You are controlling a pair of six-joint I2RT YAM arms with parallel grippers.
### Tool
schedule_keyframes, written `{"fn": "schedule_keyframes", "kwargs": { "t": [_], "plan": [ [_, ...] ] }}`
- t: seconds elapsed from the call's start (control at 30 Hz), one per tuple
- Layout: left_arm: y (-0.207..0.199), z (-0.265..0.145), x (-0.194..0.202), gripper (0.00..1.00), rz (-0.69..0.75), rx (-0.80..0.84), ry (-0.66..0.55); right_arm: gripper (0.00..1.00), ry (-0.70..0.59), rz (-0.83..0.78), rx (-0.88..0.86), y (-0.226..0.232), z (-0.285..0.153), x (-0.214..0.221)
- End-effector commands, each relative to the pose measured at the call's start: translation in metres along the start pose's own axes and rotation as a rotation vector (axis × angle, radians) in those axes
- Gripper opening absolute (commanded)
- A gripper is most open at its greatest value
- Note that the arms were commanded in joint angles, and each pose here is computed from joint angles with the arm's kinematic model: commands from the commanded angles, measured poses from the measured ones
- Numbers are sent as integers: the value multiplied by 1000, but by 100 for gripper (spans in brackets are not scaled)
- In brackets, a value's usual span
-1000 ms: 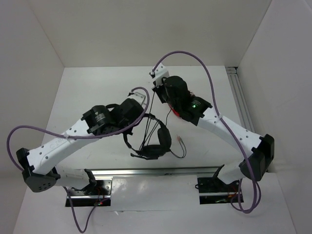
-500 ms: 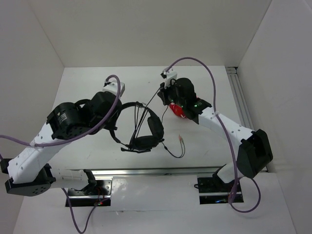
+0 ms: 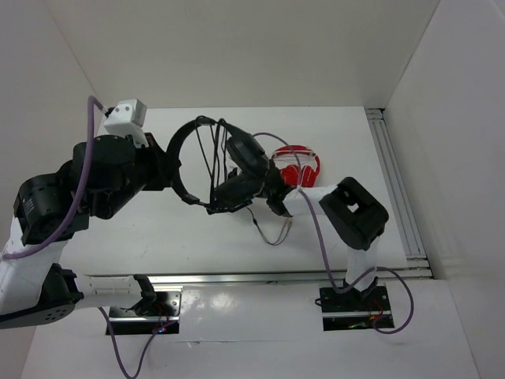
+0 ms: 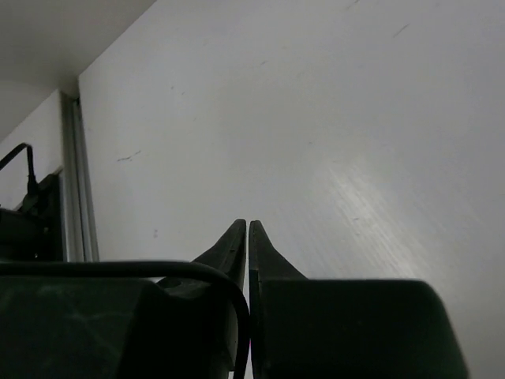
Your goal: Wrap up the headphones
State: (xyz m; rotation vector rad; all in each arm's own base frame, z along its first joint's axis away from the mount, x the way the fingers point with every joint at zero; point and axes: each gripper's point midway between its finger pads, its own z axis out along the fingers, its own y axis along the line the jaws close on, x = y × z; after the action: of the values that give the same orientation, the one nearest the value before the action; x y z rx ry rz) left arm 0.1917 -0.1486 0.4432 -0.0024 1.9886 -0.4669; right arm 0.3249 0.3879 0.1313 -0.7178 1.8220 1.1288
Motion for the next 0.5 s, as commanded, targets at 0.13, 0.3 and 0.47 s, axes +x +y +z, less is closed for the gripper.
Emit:
{"fn": "schedule_keyframes", "kwargs": {
  "t": [0.13, 0.3, 0.47],
  "plan": [
    [23, -1, -66, 0, -302, -163, -299, 12, -79, 122, -263, 51, 18, 51],
    [58, 39, -95, 0, -233, -318, -290, 1, -29, 129, -260, 68, 11, 98],
    [97, 90, -104, 0, -257, -402, -219, 1, 11, 105, -162, 69, 4, 121]
  ]
}}
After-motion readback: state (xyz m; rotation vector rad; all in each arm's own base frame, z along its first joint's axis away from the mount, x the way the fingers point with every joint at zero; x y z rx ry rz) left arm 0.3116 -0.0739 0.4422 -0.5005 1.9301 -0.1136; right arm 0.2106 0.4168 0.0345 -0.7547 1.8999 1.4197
